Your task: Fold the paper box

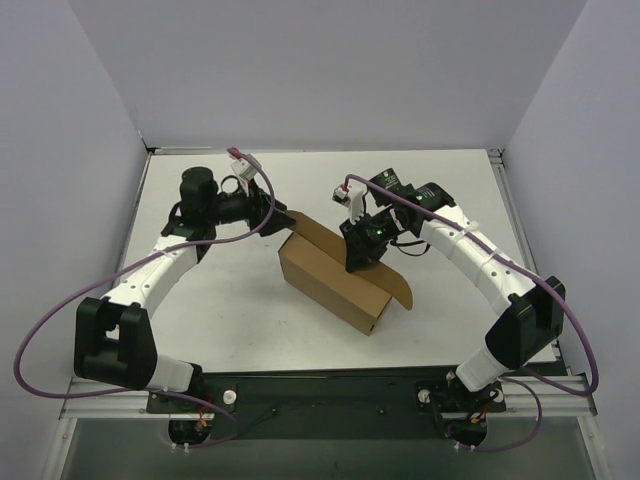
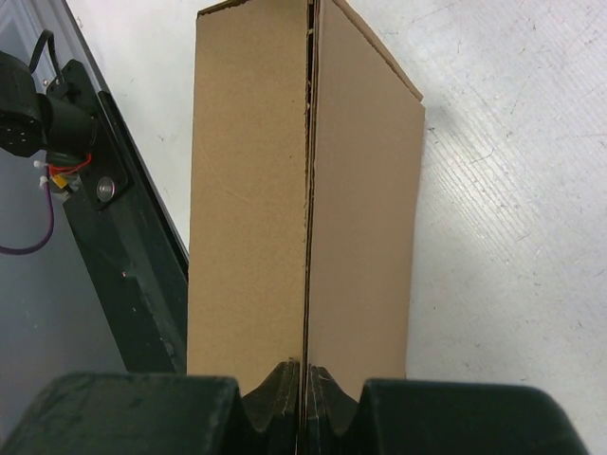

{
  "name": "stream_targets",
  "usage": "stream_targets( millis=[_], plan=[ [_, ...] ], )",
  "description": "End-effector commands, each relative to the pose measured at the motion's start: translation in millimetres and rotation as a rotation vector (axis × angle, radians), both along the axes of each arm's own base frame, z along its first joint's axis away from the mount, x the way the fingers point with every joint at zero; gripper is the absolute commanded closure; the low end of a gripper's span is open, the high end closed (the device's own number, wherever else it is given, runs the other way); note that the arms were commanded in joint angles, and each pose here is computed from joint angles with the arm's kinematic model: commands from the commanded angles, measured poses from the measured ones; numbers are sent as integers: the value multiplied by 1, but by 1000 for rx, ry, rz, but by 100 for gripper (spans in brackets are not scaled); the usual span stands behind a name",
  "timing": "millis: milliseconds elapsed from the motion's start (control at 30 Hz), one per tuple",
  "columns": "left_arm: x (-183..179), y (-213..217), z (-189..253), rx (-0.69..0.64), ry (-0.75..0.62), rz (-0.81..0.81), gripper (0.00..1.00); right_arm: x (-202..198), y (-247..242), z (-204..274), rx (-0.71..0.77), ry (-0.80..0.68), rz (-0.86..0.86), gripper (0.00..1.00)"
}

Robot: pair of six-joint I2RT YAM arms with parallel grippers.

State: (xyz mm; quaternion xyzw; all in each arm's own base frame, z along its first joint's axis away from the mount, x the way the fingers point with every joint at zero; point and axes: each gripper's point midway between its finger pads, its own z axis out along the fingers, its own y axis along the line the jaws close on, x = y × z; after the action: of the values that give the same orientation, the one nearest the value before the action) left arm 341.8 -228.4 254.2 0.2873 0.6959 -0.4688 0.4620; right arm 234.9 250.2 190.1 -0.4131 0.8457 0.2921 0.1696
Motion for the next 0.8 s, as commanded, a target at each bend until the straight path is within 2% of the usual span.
stream_targets(
  millis=[0,67,167,300,333,400,567,633,767],
  plan=[
    [-13,-6,-3,67,-45,-26,32,2,-2,3,-8,-12,14,100],
    [-17,-6,-17,132,-18,-6,34,3,-3,3,-16,-18,6,100],
    [-20,-7,-26,171,-3,7,42,7,-5,3,-27,-32,-7,100],
    [-22,-7,-36,213,8,47,58,12,-6,5,-40,-50,-22,94],
    [-23,-7,-36,219,8,53,67,13,-7,5,-43,-54,-27,92],
    [-23,-7,-37,238,-20,55,74,16,-7,5,-48,-65,-39,88],
    [-27,-8,-42,255,-21,80,77,25,-12,6,-71,-106,-93,81],
    [-29,-8,-46,265,-19,87,78,30,-16,8,-81,-118,-135,73],
    [-32,-9,-52,283,4,101,78,38,-26,9,-104,-146,-225,51]
  ],
)
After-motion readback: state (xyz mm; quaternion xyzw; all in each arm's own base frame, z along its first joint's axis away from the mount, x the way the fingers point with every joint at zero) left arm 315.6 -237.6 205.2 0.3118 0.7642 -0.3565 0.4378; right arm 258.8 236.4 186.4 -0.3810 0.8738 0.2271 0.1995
